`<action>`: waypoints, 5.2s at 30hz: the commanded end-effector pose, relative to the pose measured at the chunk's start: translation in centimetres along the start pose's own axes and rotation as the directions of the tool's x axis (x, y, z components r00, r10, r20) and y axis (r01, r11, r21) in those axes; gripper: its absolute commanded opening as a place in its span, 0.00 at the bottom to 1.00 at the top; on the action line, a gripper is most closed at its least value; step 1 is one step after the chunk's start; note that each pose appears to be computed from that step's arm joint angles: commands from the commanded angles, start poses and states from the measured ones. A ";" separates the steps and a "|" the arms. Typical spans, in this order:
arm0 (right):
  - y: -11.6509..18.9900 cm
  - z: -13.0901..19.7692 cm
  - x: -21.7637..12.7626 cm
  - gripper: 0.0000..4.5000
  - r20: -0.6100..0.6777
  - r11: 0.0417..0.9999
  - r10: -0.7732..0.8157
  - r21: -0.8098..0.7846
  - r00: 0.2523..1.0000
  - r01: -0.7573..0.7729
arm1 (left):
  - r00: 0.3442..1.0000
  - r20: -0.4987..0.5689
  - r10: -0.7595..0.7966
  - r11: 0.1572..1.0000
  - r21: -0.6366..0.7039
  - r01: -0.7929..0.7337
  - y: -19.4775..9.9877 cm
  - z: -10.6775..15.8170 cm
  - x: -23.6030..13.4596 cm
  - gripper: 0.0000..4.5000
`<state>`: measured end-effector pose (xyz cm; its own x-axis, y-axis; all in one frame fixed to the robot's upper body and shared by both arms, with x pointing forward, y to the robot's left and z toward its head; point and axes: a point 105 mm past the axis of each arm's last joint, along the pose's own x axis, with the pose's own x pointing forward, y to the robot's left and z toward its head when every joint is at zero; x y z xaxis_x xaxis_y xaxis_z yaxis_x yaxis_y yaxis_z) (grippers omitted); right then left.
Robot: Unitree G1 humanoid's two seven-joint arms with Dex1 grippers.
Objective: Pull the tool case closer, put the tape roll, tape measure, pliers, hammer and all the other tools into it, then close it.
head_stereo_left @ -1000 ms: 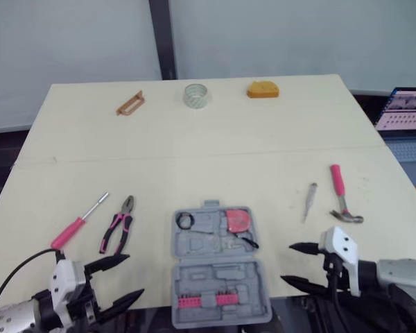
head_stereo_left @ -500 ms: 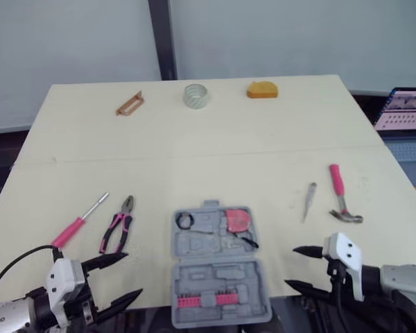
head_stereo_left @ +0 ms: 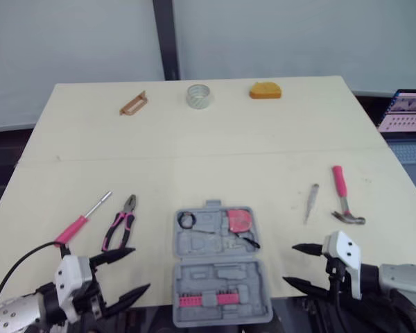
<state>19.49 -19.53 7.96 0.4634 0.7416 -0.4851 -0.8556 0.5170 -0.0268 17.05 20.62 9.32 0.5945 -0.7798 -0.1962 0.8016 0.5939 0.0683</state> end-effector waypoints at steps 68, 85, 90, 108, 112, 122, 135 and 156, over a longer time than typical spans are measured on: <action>-0.2 7.0 -0.2 1.00 0.184 0.961 0.085 -0.274 0.979 -0.032 | 0.774 -0.368 0.515 0.788 -0.152 -0.597 10.3 -4.7 4.5 0.54; -0.9 6.8 -0.5 1.00 0.178 0.963 0.071 -0.270 0.981 -0.020 | 0.855 -0.335 0.397 0.907 -0.001 -0.422 9.6 -1.6 4.2 0.50; -1.9 8.9 0.1 1.00 0.199 0.956 0.079 -0.294 0.977 -0.017 | 0.946 -0.314 0.080 0.995 0.076 -0.058 7.2 1.8 6.4 0.50; 0.7 11.6 5.8 1.00 -0.013 0.946 0.152 -0.287 0.988 -0.149 | 0.834 -0.369 -0.411 0.821 0.248 0.514 1.0 8.2 12.3 0.50; 0.8 12.3 6.5 1.00 -0.021 0.938 0.165 -0.305 0.986 -0.164 | 0.810 -0.380 -0.446 0.796 0.245 0.554 0.7 8.2 12.9 0.50; 1.8 13.4 8.3 1.00 -0.031 0.888 0.217 -0.408 0.976 -0.211 | 0.755 -0.394 -0.524 0.740 0.226 0.633 0.2 8.1 14.0 0.50; 2.5 13.2 9.3 1.00 -0.054 0.862 0.263 -0.436 0.963 -0.259 | 0.748 -0.405 -0.526 0.731 0.235 0.641 0.6 8.4 14.3 0.50; 3.0 12.9 9.9 1.00 -0.067 0.852 0.297 -0.431 0.952 -0.297 | 0.752 -0.403 -0.522 0.735 0.236 0.636 0.5 8.9 14.4 0.50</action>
<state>24.54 -5.36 13.83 0.1790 0.8248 -0.5364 -0.9704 0.0582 -0.2344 26.81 8.52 13.76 0.0014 -0.8048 -0.5935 0.9924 -0.0720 0.0999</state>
